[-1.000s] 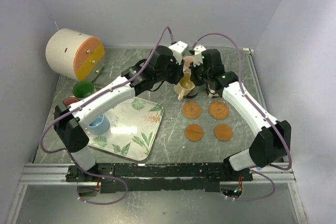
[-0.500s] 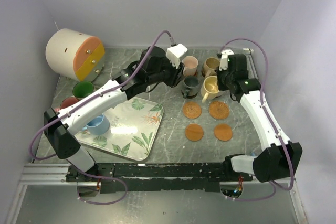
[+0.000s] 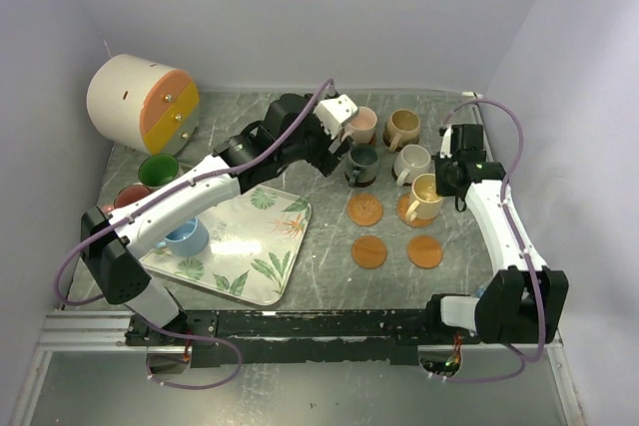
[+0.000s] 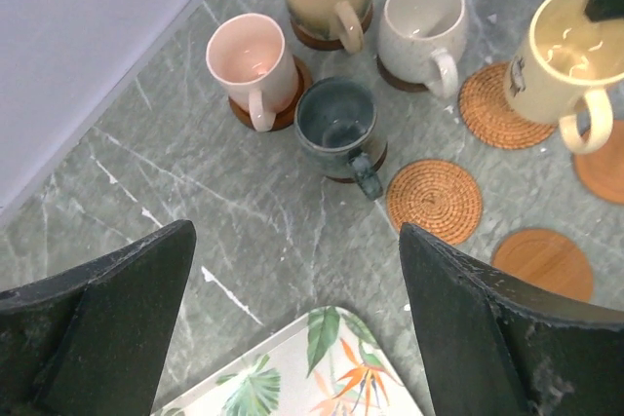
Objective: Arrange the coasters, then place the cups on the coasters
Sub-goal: Place the cup on the coaster.
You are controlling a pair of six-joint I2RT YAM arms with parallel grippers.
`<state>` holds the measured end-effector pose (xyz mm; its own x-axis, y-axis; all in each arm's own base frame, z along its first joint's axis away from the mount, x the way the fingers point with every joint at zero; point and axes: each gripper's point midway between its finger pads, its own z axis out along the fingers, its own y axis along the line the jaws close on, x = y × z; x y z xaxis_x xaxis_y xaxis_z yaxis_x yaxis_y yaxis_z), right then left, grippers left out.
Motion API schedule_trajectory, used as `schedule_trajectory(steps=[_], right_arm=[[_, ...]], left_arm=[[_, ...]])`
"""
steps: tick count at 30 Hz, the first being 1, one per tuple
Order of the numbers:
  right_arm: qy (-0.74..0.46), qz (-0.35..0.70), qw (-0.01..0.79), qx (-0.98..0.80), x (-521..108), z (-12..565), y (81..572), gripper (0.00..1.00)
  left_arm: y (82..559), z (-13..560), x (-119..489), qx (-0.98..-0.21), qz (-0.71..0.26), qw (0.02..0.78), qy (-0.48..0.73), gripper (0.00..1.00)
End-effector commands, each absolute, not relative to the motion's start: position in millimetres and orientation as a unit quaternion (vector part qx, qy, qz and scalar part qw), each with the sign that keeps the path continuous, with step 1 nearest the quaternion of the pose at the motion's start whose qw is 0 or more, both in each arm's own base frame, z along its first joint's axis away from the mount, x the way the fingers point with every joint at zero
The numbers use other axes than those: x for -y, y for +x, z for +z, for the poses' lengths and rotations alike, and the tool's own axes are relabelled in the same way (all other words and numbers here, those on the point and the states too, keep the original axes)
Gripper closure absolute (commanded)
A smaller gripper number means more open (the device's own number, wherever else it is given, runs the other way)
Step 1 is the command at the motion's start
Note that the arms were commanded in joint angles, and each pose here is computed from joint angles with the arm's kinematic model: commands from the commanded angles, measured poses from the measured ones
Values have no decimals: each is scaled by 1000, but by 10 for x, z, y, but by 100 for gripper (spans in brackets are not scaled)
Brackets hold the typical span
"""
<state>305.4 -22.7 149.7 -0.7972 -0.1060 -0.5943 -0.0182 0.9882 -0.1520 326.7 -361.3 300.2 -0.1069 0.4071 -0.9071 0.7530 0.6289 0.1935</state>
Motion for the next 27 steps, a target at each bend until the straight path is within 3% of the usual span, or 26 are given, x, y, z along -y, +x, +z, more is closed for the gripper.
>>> schedule_trajectory(steps=[1, 27], right_arm=[[22, -40, 341, -939, 308, 1464, 3255, 100], [73, -23, 314, -946, 348, 979, 3358, 100]], left_arm=[[3321, 3201, 3479, -707, -137, 571, 393, 3], [3326, 3089, 3554, -709, -141, 557, 409, 4]])
